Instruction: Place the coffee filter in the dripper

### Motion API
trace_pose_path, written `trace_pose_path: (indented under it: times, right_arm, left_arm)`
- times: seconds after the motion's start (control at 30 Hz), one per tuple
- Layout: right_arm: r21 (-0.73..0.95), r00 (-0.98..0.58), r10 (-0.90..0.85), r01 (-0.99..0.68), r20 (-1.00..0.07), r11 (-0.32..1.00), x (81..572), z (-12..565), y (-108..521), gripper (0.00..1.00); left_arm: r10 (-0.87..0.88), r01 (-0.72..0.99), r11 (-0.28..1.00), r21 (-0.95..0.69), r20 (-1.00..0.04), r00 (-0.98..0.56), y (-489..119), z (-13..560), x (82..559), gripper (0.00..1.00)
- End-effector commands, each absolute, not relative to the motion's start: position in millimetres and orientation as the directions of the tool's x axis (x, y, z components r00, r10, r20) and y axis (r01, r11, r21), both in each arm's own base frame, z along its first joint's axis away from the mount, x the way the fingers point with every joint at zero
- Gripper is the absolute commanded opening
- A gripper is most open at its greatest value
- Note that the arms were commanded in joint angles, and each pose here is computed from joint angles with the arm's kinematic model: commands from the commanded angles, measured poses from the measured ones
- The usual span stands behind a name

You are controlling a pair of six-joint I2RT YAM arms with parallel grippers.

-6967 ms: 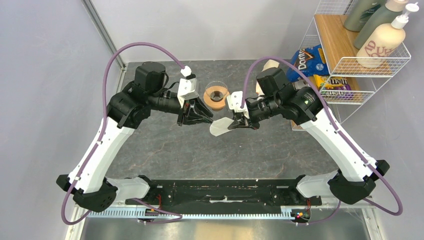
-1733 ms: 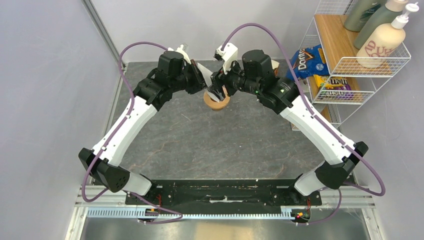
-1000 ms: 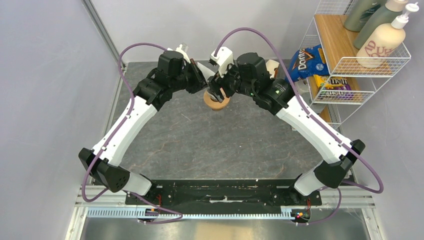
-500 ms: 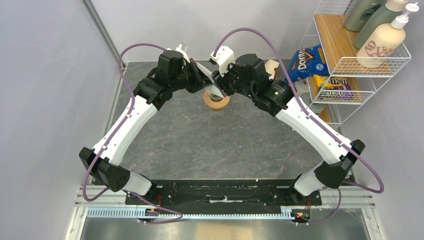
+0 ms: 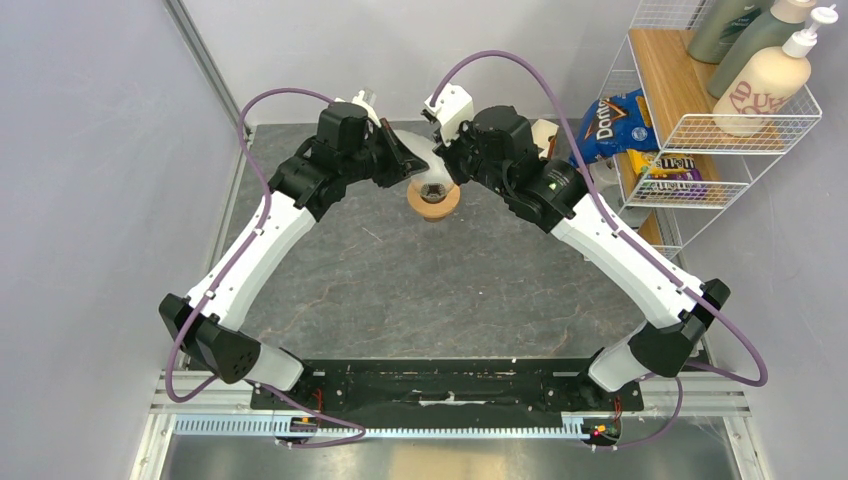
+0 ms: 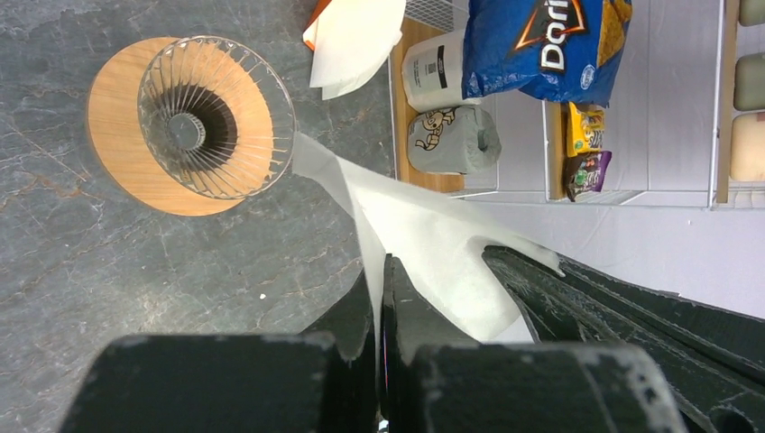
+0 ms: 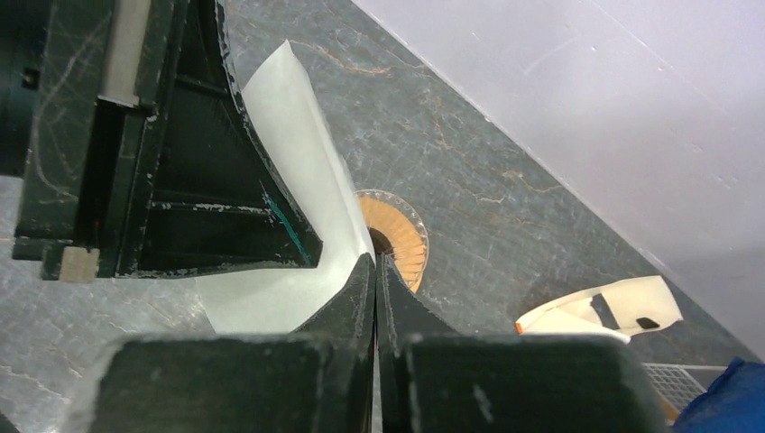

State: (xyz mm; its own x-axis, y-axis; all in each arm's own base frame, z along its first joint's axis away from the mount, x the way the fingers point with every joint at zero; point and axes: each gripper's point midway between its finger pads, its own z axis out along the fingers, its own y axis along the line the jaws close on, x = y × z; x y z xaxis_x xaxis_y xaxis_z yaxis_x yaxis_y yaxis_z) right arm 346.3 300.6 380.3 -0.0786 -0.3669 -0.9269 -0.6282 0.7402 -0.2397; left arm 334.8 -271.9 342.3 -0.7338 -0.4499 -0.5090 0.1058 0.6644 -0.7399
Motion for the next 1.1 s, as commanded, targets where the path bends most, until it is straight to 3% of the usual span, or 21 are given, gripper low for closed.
trace_pose_path:
  times: [0.0,0.13,0.27,0.4,0.67,0.9,1.07]
  right_arm:
    - [-0.225,-0.044,-0.321,-0.624,-0.946,0.749,343,398,301,0.0]
    - [-0.229,-0.034,-0.32,-0.626,-0.947,0.746,342,399,300,0.0]
    - [-0.258,-0.007,-0.338,-0.632,-0.941,0.731,340,399,298,0.0]
    - [-0.292,0.039,-0.362,-0.676,-0.931,0.677,329,399,300,0.0]
    - [-0.324,0.075,-0.389,-0.707,-0.918,0.629,321,396,301,0.0]
    - [-0.327,0.086,-0.365,-0.664,-0.927,0.673,329,403,305,0.0]
    - [-0.318,0.077,-0.346,-0.612,-0.935,0.724,335,406,311,0.0]
  left_arm:
    - [-0.444,0.171,0.657,-0.734,-0.561,-0.699,-269,357,334,0.06]
    - [-0.425,0.191,0.673,-0.714,-0.585,-0.691,-267,356,333,0.14]
    - [-0.401,0.214,0.706,-0.675,-0.63,-0.666,-259,357,333,0.38]
    - [-0.375,0.23,0.753,-0.617,-0.689,-0.62,-247,361,338,0.52]
    - [-0.321,0.252,0.789,-0.561,-0.725,-0.609,-243,359,345,0.56]
    - [-0.334,0.229,0.777,-0.586,-0.693,-0.639,-250,350,347,0.42]
    - [-0.377,0.172,0.787,-0.592,-0.683,-0.626,-246,348,356,0.46]
